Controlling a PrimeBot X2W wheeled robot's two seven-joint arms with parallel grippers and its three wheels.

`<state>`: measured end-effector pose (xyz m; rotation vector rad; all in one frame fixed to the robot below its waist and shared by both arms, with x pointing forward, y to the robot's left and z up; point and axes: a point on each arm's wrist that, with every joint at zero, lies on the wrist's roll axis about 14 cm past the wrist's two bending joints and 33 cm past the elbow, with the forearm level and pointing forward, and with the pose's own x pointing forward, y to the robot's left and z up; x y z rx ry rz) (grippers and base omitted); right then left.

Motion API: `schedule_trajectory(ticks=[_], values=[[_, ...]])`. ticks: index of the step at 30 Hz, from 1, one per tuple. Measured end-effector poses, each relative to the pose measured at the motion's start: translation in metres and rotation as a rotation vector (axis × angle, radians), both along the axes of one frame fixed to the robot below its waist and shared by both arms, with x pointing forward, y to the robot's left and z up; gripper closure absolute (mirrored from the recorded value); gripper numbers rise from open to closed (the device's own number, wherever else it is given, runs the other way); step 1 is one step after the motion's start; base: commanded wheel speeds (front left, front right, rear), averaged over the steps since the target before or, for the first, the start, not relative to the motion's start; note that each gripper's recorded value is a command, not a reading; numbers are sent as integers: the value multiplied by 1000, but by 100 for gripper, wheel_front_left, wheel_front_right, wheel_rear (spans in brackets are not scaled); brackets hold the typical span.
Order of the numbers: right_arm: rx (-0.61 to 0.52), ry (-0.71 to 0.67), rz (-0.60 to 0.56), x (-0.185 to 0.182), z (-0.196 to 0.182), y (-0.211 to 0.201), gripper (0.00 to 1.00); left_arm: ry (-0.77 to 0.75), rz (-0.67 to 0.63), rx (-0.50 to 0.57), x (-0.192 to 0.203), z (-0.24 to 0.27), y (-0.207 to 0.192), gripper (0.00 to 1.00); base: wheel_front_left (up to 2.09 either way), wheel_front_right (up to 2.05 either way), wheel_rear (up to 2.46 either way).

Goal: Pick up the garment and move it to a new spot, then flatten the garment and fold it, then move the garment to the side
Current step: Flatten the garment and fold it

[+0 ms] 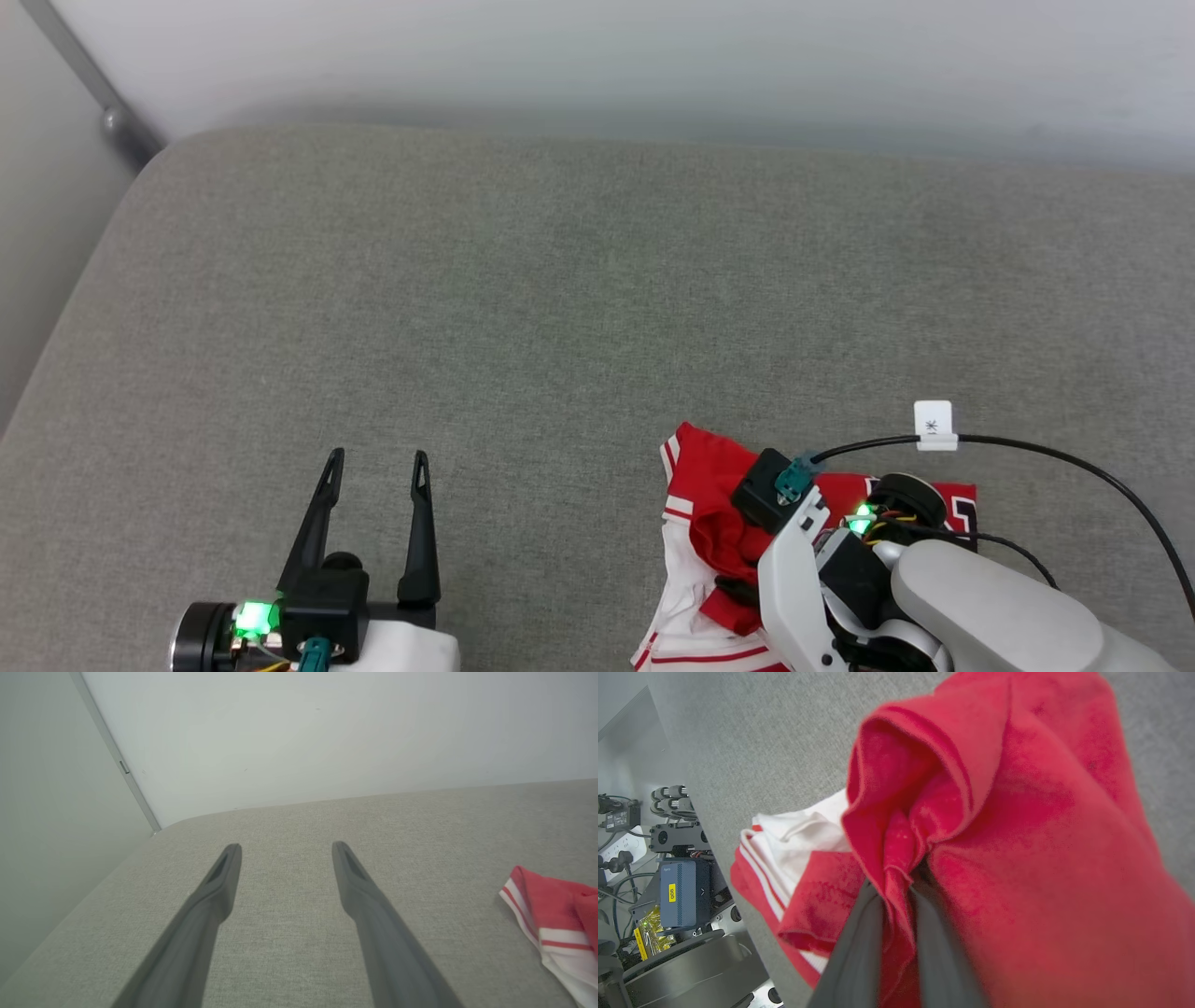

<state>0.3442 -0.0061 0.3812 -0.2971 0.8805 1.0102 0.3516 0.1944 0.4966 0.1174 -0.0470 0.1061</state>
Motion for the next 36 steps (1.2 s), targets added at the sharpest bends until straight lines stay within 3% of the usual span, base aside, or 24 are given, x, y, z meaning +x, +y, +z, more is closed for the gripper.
schedule_trajectory(ticks=[1,6,11,16,21,26,36], values=[[16,-5,-8,0,2,1,0,0,1,0,-1,0,0,0,0,0,0],[117,-144,-32,12,35,-1,0,-2,-6,-2,-9,1,-1,0,0,0,0],[266,-376,-93,35,95,-13,0,-25,-8,-9,-15,7,0,0,0,0,0],[387,-650,-244,63,155,-57,0,-50,-30,-9,-18,15,-5,0,0,0,0],[452,-882,-432,77,192,-112,0,-76,-63,-15,-16,23,-13,0,0,0,0],[476,-980,-579,68,192,-140,0,-86,-84,-22,-17,26,-18,0,0,0,0],[503,-1008,-798,25,172,-161,0,-107,-104,-45,-22,32,-23,0,0,0,0]])
